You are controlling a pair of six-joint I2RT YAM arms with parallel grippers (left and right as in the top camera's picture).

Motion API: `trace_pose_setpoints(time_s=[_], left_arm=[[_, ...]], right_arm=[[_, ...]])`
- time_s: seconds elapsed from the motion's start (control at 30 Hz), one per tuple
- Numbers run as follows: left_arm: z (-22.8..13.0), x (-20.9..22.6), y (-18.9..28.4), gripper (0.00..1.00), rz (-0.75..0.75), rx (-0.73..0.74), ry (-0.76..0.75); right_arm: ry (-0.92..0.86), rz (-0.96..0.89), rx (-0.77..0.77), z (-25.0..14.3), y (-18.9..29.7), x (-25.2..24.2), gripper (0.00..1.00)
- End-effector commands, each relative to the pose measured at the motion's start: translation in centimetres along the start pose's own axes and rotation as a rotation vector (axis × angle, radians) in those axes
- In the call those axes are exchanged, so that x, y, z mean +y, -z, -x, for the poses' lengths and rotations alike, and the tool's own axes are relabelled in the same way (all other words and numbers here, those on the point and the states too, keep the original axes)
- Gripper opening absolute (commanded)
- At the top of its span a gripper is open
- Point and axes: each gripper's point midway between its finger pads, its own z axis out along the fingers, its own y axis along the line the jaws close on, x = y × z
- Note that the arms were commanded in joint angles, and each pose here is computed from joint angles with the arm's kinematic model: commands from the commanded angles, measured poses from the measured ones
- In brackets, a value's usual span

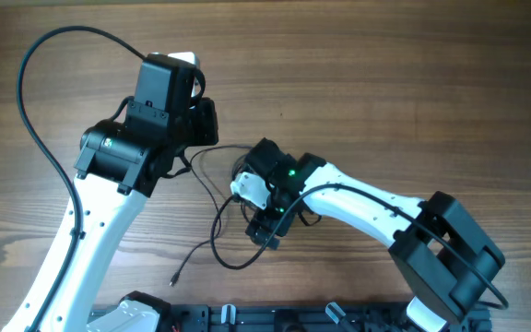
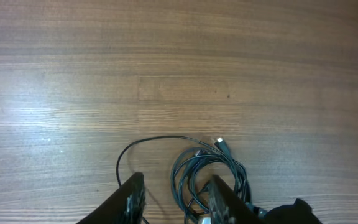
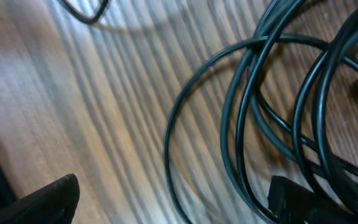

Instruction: Untangle cables

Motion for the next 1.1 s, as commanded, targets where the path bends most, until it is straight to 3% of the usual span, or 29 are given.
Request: trace_pose_setpoints(time_s=[0.0, 0.13, 0.17, 0.27, 0.3, 0.47, 0.53, 0.7, 0.8, 0.9, 1.07], left_arm=[[0.3, 0.3, -0.1, 0.35, 0.014, -0.010, -0.015], [0.3, 0.3, -0.1, 0.36, 0.014, -0.009, -0.015], [0.3, 0.3, -0.1, 0.36, 0.014, -0.010, -0.015], [0.3, 0.3, -0.1, 0.36, 0.014, -0.010, -0.015], [0.3, 0.3, -0.1, 0.36, 0.014, -0.009, -0.015], [0.3, 0.3, -0.1, 0.36, 0.014, -0.010, -0.015], [0.3, 0.3, -0.1, 0.36, 0.014, -0.009, -0.015], [-0.3, 0.5, -0.1, 0.36, 0.022, 0.015, -0.017], [-0.5, 0.6, -0.1, 0.36, 0.025, 0.023, -0.018], [-0.5, 0.6, -0.1, 0.37, 0.025, 0.022, -0.019], [-0.1, 0.5, -0.1, 0.36, 0.020, 0.008, -0.017]], right_arm=[[0.015, -0.030, 0.008, -0.7, -1.1, -0.6, 0.96], [0.013, -0.086, 0.020, -2.2, -2.2, -1.7, 0.93], [0.014, -0.092, 0.020, -2.5, -2.5, -1.8, 0.88], [0.010, -0.110, 0.037, -3.5, -3.1, -2.1, 0.41], [0.010, -0.110, 0.039, -3.6, -3.1, -2.1, 0.04], [-0.157, -0.225, 0.016, -2.9, -2.3, -4.0, 0.04], [-0.188, -0.267, -0.045, -0.4, -0.2, -4.6, 0.04], [-0.135, -0.383, -0.342, 9.9, 12.1, -4.6, 0.04], [-0.119, -0.505, -0.530, 13.7, 20.3, -4.7, 0.04], [-0.082, -0.614, -0.649, 14.0, 26.8, -4.0, 0.04], [-0.193, -0.886, -0.719, 10.7, 34.0, -5.6, 0.04]])
